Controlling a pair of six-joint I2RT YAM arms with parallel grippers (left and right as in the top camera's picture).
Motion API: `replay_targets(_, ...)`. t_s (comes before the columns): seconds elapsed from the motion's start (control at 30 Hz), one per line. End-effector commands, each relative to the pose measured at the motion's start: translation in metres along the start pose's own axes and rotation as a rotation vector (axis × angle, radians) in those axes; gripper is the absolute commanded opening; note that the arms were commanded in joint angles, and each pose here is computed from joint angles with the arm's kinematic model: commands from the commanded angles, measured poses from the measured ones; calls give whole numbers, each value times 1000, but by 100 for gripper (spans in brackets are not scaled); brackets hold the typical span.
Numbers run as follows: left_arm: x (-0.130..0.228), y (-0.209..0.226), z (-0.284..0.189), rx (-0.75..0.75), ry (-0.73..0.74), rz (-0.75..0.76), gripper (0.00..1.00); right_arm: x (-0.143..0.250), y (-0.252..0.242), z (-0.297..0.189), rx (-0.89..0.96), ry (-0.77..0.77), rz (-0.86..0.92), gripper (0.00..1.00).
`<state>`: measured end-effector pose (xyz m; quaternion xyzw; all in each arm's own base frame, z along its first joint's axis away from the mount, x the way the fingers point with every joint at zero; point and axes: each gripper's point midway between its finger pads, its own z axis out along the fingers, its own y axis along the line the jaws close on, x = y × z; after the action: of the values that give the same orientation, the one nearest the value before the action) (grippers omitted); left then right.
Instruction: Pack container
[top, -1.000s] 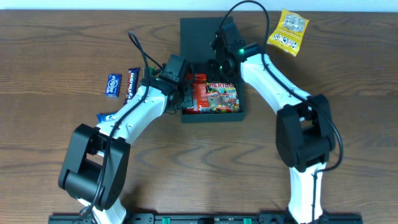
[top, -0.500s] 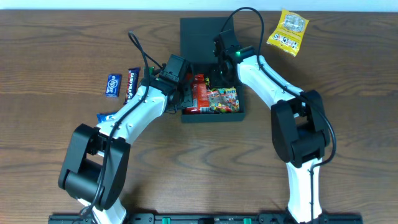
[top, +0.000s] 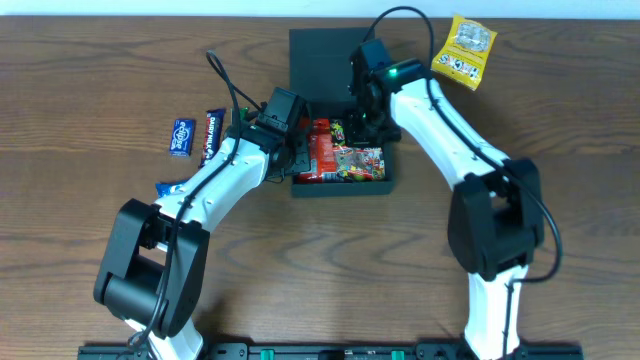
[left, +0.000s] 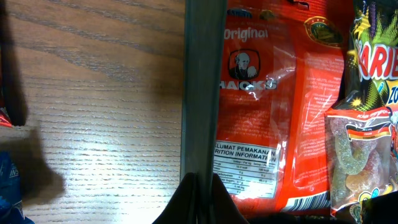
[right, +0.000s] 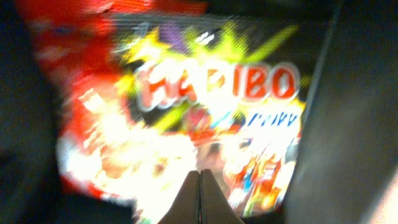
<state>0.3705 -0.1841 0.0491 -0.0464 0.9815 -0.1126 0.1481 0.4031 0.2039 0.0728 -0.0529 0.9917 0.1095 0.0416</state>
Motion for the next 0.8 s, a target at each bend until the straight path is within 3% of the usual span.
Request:
replay_targets(0.0, 1, 2, 0, -4, 11, -31, 6, 7, 23, -18, -141, 21, -53, 1)
replay_targets(0.4, 0, 1, 0, -1, 7, -30, 6, 40, 26, 10, -151, 124, -55, 1)
replay_targets(0.77, 0, 1, 0, -1, 7, -30, 6, 48, 30, 27, -115, 140, -85, 1)
